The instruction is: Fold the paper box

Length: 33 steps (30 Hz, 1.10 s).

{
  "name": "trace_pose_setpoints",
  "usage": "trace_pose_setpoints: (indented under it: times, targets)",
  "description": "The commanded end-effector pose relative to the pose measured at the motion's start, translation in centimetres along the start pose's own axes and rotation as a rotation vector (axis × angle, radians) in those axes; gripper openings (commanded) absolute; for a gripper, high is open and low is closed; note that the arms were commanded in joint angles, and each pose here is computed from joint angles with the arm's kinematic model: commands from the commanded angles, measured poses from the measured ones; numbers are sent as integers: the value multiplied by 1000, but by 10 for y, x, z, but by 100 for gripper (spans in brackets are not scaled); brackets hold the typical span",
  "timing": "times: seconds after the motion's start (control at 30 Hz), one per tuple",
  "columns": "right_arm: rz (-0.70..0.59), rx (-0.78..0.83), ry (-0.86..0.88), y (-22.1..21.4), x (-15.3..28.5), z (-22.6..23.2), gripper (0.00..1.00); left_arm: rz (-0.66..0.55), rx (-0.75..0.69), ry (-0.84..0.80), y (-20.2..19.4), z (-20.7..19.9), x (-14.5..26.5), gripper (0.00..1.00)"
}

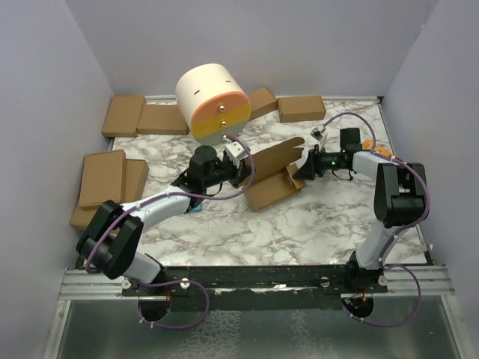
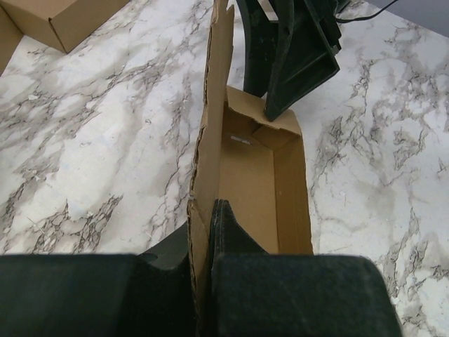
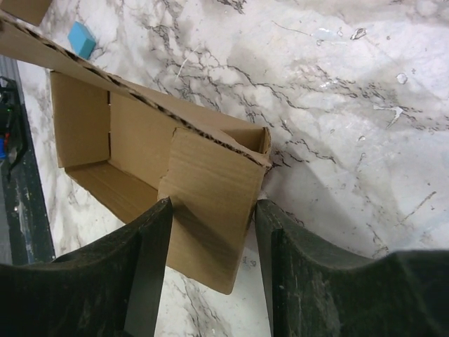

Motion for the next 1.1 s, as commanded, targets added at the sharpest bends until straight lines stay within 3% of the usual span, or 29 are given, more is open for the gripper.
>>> trace_pose_setpoints:
  times: [0.0, 0.67, 1.07]
  targets:
    - [-29, -25, 75, 4, -1, 7, 49, -47, -18, -21, 15, -4, 4, 0]
    - [-13, -36, 89, -4, -6, 14, 35, -52, 6, -16, 21, -3, 1, 0]
    - [30, 16, -52, -12, -12, 3, 38, -66, 23, -15, 23, -5, 3, 0]
Point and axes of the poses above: each gripper's point midway between its finger pads, its own x axis back along the fingers, its own z axis along the line the jaws close on, y = z × x, the point moved 2 cm from there along x, back along the fingers, and after that the axes turned 5 degrees about x, right-handed, at the moved point
